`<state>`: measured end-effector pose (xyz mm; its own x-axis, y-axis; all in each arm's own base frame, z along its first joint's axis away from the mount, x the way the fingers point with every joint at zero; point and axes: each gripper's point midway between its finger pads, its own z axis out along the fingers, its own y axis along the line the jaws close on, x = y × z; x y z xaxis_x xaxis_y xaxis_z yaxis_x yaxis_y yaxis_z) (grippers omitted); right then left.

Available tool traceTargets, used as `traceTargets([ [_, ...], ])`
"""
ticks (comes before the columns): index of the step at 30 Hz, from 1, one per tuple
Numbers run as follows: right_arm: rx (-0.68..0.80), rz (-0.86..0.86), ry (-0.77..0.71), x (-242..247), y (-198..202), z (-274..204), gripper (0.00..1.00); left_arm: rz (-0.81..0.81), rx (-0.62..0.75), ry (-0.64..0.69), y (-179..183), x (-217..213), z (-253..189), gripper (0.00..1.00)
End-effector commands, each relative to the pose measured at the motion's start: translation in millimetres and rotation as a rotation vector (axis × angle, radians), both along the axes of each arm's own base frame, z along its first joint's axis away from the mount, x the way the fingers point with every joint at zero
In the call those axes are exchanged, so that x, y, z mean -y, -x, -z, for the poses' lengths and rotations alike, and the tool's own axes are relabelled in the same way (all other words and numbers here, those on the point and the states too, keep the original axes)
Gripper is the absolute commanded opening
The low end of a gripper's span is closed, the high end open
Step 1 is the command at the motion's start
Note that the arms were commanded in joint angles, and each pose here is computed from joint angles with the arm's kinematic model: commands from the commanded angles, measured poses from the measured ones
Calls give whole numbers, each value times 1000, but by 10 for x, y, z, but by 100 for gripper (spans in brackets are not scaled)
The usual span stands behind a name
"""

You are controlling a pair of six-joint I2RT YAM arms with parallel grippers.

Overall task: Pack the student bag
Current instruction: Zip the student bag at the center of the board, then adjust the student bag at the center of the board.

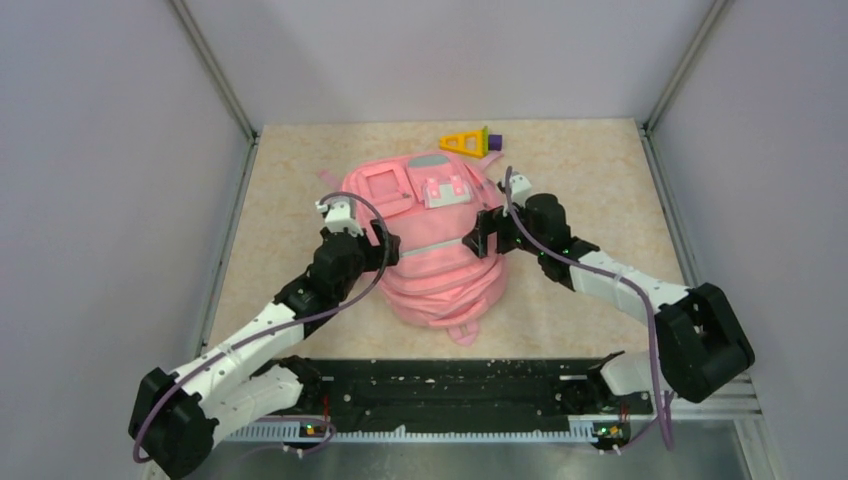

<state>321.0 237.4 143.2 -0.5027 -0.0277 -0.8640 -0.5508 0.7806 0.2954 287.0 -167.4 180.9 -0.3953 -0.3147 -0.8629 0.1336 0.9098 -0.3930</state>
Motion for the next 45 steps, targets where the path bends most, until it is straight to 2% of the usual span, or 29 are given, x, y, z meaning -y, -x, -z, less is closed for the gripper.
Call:
traceTargets([
  [1,131,-51,-54,-187,-235,-338,89,-46,-45,13,-87,-60,150,86],
  [5,133,-87,-64,-270,-260,-338,82,-63,-74,-7,-141,-67,249,79],
  [14,168,-150,-90,-386,-273,-364,83,-70,-102,-1,-196,-55,424,49],
  [22,80,-141,-117,-351,-114,-324,68,-110,-115,18,-268,-116,466,0],
  [28,-32,-118,-139,-184,260,-182,61,-139,-98,26,-311,-181,444,0],
  [36,-57,-242,-177,-68,916,-289,60,-153,-87,11,-358,-237,431,0],
  [40,41,-77,-126,192,759,-378,63,-111,-78,0,-408,-252,432,0],
  [42,82,20,-90,322,595,-399,67,-80,-81,-4,-452,-275,437,0],
  [45,122,58,-87,334,382,-450,76,-64,-87,-22,-548,-376,419,0],
])
